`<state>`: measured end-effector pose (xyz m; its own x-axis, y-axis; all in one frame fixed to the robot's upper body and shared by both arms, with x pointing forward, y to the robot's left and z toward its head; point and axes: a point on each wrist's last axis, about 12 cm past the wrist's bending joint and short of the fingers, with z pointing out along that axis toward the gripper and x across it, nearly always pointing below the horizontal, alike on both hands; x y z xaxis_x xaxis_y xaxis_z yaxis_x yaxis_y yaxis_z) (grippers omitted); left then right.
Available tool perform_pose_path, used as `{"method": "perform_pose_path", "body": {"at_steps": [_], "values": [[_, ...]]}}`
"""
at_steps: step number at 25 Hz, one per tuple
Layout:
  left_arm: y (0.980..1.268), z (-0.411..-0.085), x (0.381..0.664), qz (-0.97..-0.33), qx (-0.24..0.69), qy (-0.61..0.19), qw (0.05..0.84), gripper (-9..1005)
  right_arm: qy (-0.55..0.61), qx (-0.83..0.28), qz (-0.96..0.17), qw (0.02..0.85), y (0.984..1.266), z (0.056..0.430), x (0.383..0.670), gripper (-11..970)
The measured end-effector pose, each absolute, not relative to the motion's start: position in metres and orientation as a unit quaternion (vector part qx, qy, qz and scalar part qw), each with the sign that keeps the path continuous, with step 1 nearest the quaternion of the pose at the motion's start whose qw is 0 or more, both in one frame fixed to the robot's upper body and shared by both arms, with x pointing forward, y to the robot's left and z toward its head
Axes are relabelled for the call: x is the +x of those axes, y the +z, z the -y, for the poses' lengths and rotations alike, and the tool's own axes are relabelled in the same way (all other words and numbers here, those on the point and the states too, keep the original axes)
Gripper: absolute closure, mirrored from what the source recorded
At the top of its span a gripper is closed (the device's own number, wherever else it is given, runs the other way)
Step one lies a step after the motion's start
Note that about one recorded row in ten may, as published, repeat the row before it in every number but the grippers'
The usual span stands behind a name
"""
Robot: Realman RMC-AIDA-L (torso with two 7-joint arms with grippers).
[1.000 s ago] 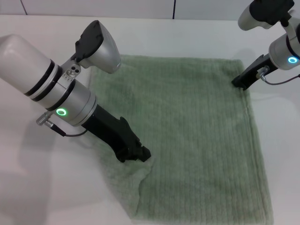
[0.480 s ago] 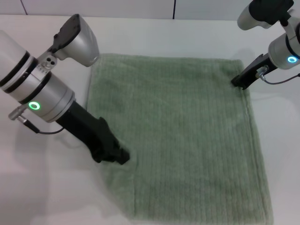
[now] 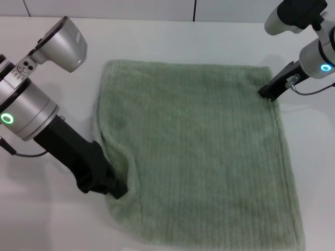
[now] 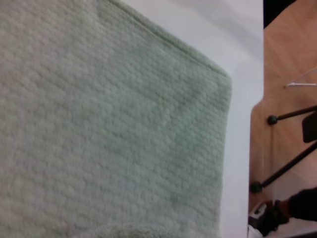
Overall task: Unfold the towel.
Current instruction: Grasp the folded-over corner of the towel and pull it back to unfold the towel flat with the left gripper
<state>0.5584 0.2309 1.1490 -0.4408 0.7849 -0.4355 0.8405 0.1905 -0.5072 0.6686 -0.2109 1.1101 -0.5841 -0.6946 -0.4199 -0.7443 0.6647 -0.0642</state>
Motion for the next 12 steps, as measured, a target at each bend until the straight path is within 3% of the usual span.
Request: {"method": "perform_pose_path", "body": {"at_steps": [12], "values": [[1.139, -0.228, 0.554, -0.792, 0.514, -0.329, -0.009, 876, 0.059, -0.406, -0.888, 0.209, 1.11, 0.211, 0.668, 960]]}}
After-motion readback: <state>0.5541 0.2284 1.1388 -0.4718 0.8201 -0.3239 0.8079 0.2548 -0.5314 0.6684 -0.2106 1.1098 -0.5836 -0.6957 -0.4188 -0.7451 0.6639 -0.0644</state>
